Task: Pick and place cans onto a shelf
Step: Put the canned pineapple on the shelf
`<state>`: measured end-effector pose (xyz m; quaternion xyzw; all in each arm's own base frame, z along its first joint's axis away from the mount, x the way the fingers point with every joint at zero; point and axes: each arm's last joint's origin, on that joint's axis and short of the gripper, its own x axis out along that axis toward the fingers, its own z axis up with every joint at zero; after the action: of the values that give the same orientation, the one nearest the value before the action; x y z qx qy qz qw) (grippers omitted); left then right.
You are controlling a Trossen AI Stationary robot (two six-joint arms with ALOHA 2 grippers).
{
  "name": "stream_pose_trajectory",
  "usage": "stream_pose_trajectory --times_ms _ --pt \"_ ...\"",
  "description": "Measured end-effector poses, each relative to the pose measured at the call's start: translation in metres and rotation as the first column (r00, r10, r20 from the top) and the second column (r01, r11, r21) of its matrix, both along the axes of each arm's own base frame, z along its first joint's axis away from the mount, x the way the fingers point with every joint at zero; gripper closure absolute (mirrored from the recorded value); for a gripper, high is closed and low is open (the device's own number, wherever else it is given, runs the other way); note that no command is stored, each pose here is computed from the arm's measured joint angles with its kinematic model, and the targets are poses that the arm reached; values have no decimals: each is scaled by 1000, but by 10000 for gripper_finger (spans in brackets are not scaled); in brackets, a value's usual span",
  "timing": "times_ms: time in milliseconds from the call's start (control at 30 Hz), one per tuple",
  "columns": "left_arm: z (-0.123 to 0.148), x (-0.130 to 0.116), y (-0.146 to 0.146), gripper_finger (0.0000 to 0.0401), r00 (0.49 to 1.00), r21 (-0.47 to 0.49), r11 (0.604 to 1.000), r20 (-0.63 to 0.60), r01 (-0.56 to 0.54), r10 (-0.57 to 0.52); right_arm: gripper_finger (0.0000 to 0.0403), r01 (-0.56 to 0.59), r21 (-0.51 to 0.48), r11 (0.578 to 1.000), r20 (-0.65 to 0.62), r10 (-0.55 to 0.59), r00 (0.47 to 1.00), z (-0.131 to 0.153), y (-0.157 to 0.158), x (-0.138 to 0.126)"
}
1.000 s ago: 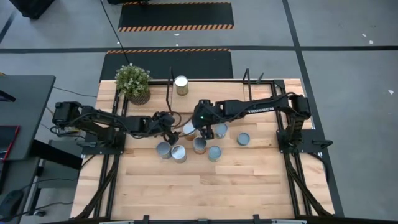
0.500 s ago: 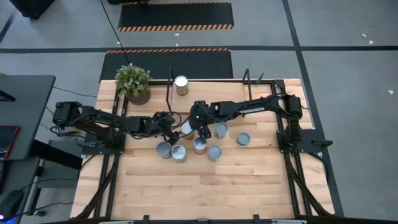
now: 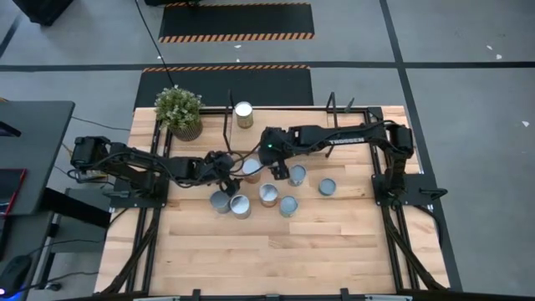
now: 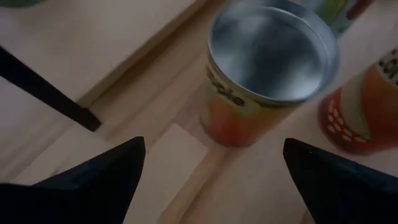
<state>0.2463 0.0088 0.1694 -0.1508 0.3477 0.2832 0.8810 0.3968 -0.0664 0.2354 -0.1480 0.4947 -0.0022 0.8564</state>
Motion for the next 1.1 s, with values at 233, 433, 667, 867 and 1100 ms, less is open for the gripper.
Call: stream_pose_trajectory --times_ms 233,433,667,867,1100 --pt "1 0 3 12 999 43 998 -1 -35 35 44 -51 17 999 16 50 999 -12 -13 4" --pt "2 0 5 12 997 90 993 12 -81 80 28 -102 66 993 58 98 993 -24 -18 13" --pt "5 3 6 12 994 131 986 52 -101 95 14 -139 90 986 84 131 988 -38 -18 23" --pt "4 7 7 12 991 149 982 78 -116 106 26 -172 102 980 111 161 981 -37 -16 25" --pt "4 7 6 12 993 160 982 70 -100 90 69 -173 98 980 135 159 978 -35 -16 27"
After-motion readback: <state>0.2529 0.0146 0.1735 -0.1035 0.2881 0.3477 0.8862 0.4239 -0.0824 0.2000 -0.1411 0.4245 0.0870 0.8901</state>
